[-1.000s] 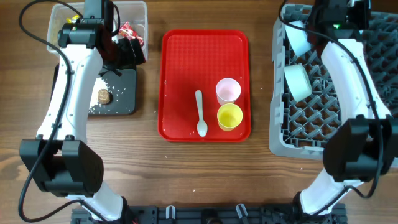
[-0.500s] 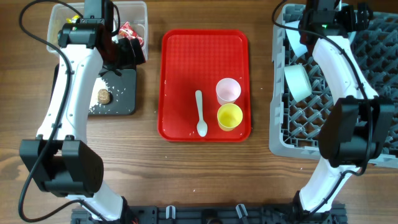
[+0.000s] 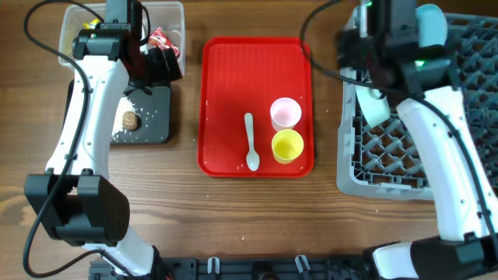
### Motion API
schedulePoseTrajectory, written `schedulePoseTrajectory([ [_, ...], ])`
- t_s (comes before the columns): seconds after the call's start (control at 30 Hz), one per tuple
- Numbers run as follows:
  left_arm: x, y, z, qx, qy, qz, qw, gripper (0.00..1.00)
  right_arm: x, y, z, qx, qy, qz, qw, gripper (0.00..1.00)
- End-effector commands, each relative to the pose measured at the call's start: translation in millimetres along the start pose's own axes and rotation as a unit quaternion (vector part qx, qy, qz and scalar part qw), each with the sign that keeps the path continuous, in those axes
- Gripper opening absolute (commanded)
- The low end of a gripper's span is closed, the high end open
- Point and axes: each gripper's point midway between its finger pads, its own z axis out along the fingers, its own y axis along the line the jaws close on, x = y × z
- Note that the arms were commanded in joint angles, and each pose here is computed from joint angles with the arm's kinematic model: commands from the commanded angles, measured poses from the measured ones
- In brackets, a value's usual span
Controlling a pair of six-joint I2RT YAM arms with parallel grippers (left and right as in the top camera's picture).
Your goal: Sort waste into correct bins and load items into the dishwasher rack
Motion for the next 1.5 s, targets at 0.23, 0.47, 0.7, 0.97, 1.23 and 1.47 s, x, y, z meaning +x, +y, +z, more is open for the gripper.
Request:
schedulePoseTrajectory([
  [0.23,0,3,3,-0.008,0.002,0.001,1.000,1.00,115,141,49,-0.315,0.181,0.132,0.922,0.79],
  [0.47,-22,-8,2,0.016,-0.042,0.000,0.999,1.00,121,143,62,-0.315,0.162,0.127,0.927,0.74],
  [0.7,-20,-53,-3,0.144,-0.021,-0.018,0.989,1.00,44,37,-5,-0.246,0.003,0.163,0.956,0.86],
  [0.97,50,-201,25,0.205,0.004,0.117,0.972,0.91,64,-64,-48,-0.110,-0.036,0.225,0.967,0.95],
  [1.23,147,-244,96,0.138,0.084,0.225,0.961,0.70,71,-62,-40,-0.112,-0.015,0.227,0.967,0.96],
  [1.47,145,-240,99,0.127,0.083,0.224,0.963,0.04,75,-60,-38,-0.113,-0.008,0.229,0.967,0.96],
])
